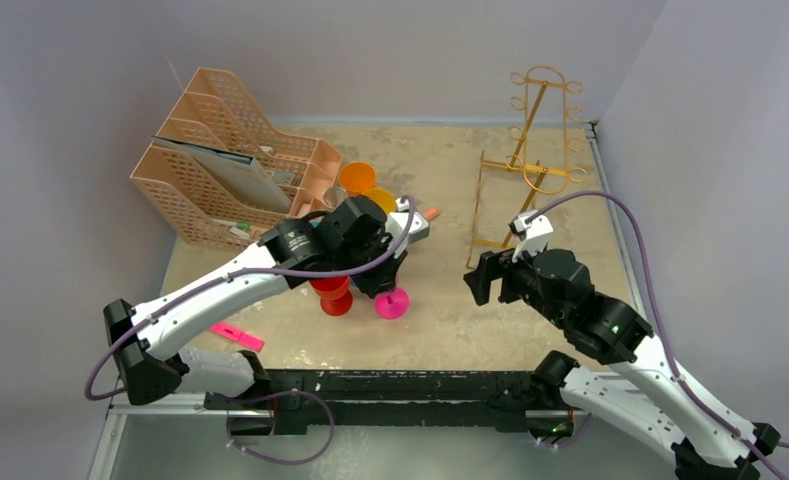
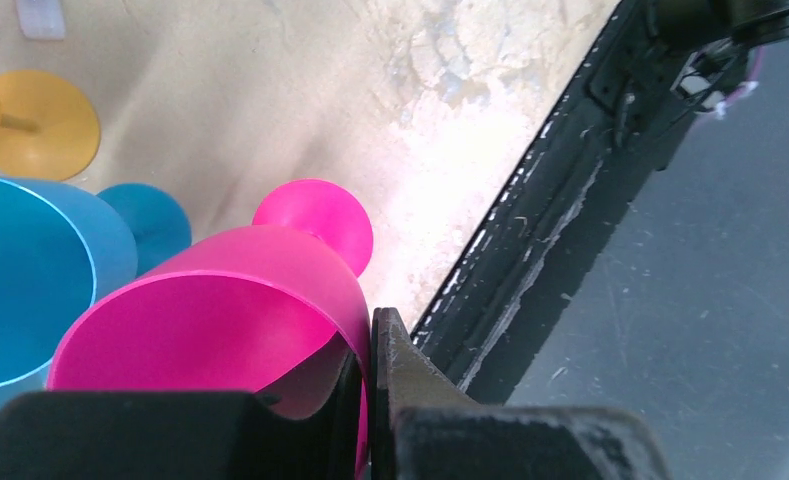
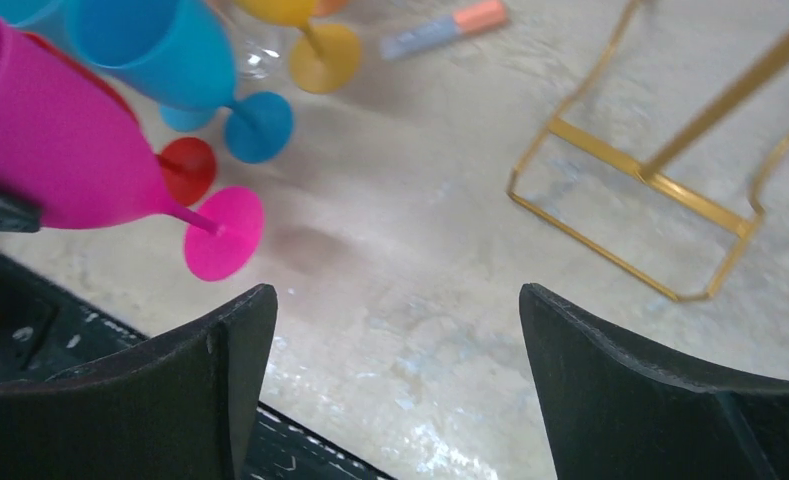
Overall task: Take the wine glass off the wine glass rack
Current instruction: Place the wine glass at the center of the board.
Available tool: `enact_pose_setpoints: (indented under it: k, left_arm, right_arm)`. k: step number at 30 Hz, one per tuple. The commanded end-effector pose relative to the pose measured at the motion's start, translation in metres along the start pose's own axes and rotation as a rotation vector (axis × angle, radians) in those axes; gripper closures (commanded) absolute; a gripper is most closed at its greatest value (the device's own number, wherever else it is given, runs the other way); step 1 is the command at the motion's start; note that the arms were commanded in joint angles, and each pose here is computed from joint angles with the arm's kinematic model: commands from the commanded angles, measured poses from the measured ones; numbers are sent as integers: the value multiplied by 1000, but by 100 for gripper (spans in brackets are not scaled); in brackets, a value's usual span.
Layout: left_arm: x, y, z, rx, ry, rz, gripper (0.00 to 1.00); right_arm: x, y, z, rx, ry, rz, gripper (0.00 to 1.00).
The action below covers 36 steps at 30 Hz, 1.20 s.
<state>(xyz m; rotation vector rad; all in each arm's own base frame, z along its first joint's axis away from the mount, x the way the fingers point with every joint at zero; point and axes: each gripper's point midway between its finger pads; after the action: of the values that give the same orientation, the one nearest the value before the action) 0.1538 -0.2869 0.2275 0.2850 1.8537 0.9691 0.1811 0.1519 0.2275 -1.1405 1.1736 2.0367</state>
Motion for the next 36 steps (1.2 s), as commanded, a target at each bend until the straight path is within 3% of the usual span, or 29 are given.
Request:
enact_pose_setpoints:
  k: [1, 4, 12, 28, 36]
  left_arm:
    - [-11, -18, 13, -79, -81, -36, 100]
    - [-7, -31, 16, -96, -110, -7, 100]
    - [-4, -56, 23, -129, -132, -10, 100]
    - [-2, -69, 46, -240, -142, 12, 100]
    - [2, -72, 58, -304, -154, 52, 94]
  right_arm:
    - [2, 15, -40, 237, -77, 8, 7]
    - [7, 25, -56, 318, -113, -7, 2]
    - [19, 44, -77, 404, -154, -31, 1]
    - [43, 44, -93, 537, -191, 71, 1]
    - [50, 38, -91, 546, -176, 124, 1]
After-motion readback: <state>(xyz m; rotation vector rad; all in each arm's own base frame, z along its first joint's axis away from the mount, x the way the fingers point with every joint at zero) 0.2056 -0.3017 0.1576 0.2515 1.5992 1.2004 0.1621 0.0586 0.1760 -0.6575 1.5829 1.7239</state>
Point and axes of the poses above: each gripper's point midway between its finger pads, its own y axis back along the fingers, its own z axis along the line the jaws close on, x = y × z, and after that the axes turned 3 degrees about -y, right-handed
